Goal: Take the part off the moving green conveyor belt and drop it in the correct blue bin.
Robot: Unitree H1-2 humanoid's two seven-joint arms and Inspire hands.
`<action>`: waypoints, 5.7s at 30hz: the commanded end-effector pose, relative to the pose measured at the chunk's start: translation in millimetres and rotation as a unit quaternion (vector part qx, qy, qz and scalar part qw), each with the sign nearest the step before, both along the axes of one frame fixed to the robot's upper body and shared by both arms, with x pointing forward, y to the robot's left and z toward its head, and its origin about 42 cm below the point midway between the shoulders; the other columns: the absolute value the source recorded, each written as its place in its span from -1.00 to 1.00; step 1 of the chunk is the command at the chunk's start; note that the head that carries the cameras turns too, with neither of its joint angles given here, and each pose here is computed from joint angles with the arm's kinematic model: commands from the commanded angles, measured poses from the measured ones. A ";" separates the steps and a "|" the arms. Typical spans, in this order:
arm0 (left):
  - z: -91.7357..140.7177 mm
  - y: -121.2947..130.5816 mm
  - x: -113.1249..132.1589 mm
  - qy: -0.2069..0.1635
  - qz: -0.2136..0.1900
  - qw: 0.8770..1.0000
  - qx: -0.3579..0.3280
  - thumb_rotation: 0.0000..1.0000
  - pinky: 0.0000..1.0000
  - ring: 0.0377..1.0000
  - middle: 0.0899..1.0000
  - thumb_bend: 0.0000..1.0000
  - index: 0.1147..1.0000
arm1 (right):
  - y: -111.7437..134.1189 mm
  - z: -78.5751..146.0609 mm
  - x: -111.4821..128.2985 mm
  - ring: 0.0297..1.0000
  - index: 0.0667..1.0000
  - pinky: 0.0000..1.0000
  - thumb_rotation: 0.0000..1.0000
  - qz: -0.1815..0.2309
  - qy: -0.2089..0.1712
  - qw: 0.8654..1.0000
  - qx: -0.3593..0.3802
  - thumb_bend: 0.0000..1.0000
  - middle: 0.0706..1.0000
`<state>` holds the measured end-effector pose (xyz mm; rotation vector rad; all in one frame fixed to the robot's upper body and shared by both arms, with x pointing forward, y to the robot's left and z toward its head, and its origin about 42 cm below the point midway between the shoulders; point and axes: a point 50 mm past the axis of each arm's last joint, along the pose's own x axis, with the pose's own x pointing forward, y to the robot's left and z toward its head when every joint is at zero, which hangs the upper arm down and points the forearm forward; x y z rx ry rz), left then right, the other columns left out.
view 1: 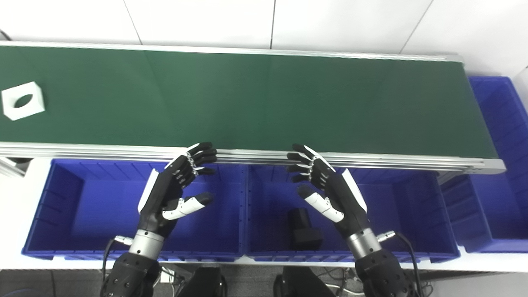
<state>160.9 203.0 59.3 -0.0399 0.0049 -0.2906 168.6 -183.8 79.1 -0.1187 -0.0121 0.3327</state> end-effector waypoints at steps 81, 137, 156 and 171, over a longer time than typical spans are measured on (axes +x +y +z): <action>146.6 64.3 67.1 -0.183 -0.022 0.960 0.211 -0.36 0.32 0.46 0.49 0.86 0.47 | -12.1 -20.8 26.5 0.46 0.76 0.23 0.44 0.001 -0.044 0.999 0.015 0.09 0.63; 154.7 124.6 242.8 -0.022 0.055 0.798 0.600 -0.66 0.77 0.82 0.80 0.82 0.72 | 0.5 -20.0 28.4 0.43 0.76 0.19 0.36 -0.004 -0.052 0.998 0.029 0.02 0.62; 113.5 107.4 241.5 0.026 0.004 0.781 0.624 -0.56 0.75 0.81 0.86 0.87 0.81 | 2.2 -18.0 24.7 0.44 0.76 0.20 0.40 -0.006 -0.053 0.998 0.033 0.09 0.62; 76.3 99.5 242.7 0.046 -0.024 0.782 0.621 -0.64 0.82 0.83 0.85 0.85 0.78 | 2.3 -17.1 22.4 0.43 0.77 0.19 0.43 -0.005 -0.055 0.998 0.036 0.11 0.63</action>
